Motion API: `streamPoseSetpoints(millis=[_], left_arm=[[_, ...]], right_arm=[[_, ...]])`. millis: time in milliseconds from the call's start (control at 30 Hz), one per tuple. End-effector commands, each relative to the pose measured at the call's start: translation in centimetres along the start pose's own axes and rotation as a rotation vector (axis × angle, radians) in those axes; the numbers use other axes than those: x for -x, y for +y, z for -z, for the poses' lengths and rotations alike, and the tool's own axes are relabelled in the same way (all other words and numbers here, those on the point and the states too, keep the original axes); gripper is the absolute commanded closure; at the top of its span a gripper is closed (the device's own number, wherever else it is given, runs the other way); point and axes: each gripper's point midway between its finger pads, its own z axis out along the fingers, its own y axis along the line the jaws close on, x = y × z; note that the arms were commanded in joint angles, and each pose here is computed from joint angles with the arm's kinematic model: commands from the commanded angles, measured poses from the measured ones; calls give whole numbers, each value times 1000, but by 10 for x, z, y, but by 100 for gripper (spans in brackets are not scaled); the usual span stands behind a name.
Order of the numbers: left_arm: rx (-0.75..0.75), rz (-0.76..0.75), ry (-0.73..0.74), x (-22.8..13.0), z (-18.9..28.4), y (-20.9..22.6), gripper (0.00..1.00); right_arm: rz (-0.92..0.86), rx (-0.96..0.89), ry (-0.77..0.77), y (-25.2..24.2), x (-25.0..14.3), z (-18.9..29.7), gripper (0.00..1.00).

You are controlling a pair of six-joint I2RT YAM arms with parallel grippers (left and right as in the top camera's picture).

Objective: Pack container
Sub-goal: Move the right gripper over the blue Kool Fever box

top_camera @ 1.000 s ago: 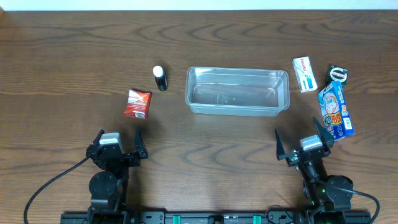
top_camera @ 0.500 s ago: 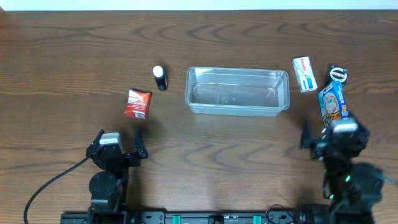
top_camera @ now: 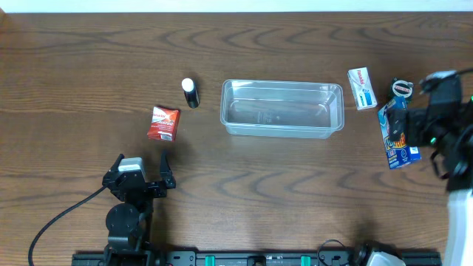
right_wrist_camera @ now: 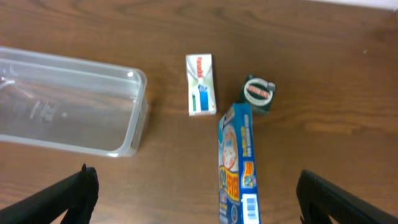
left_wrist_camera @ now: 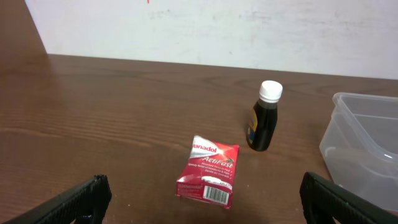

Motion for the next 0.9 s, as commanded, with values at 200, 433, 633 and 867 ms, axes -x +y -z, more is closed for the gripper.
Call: streamPoseSetpoints(millis=[200,433,633,867], left_arm=[[-6,-20,26,-8,0,0,2],[-6,-20,26,-8,0,0,2],[-6,-20,26,-8,0,0,2],[-6,-20,26,-8,0,0,2]], right_arm=[[-55,6,14,-29,11,-9,1],[-66,-130,64,-61,-1,-8,1],[-55,-98,163,-73,-20,-38,1],[-67,-8,294,-75,-47,-84,7]])
